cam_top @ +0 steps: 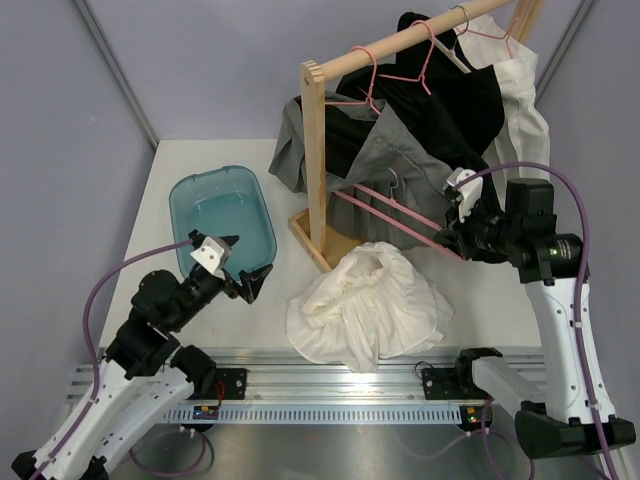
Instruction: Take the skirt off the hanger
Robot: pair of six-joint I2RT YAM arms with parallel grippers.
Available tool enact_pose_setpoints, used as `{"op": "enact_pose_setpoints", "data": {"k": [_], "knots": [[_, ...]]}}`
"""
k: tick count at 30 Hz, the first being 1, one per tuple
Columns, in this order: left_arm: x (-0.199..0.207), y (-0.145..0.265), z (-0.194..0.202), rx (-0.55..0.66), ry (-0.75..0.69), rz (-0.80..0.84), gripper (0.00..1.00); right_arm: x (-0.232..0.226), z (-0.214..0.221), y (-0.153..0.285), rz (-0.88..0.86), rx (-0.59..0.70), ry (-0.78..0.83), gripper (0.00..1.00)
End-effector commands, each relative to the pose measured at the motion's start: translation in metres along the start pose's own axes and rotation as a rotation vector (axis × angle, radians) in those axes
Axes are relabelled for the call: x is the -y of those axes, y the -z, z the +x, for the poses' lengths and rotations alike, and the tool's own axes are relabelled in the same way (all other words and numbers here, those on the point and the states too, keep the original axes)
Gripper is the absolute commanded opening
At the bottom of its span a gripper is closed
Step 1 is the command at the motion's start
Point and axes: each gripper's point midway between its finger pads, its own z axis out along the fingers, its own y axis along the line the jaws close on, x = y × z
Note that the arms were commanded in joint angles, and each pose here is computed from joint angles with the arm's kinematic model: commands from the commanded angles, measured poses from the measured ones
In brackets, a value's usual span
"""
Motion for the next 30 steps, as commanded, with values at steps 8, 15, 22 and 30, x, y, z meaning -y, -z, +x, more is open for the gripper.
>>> {"op": "enact_pose_setpoints", "data": {"k": [8, 15, 22, 30], "knots": [[0.011, -0.013, -0.010, 0.015, 0.080, 0.056, 0.99, 0.013, -0.094, 0.020, 0.043, 0.303, 0.171, 0.00], [0.013, -0.015, -0.014, 0.036, 0.101, 0.064, 0.99, -0.012, -0.069, 0.019, -0.038, 0.274, 0.329, 0.00], [0.014, -0.020, -0.016, 0.019, 0.090, 0.080, 0.99, -0.023, -0.052, 0.017, -0.071, 0.228, 0.379, 0.00], [0.015, -0.022, -0.017, 0.022, 0.089, 0.086, 0.99, -0.032, -0.050, 0.015, -0.112, 0.197, 0.430, 0.00]]}}
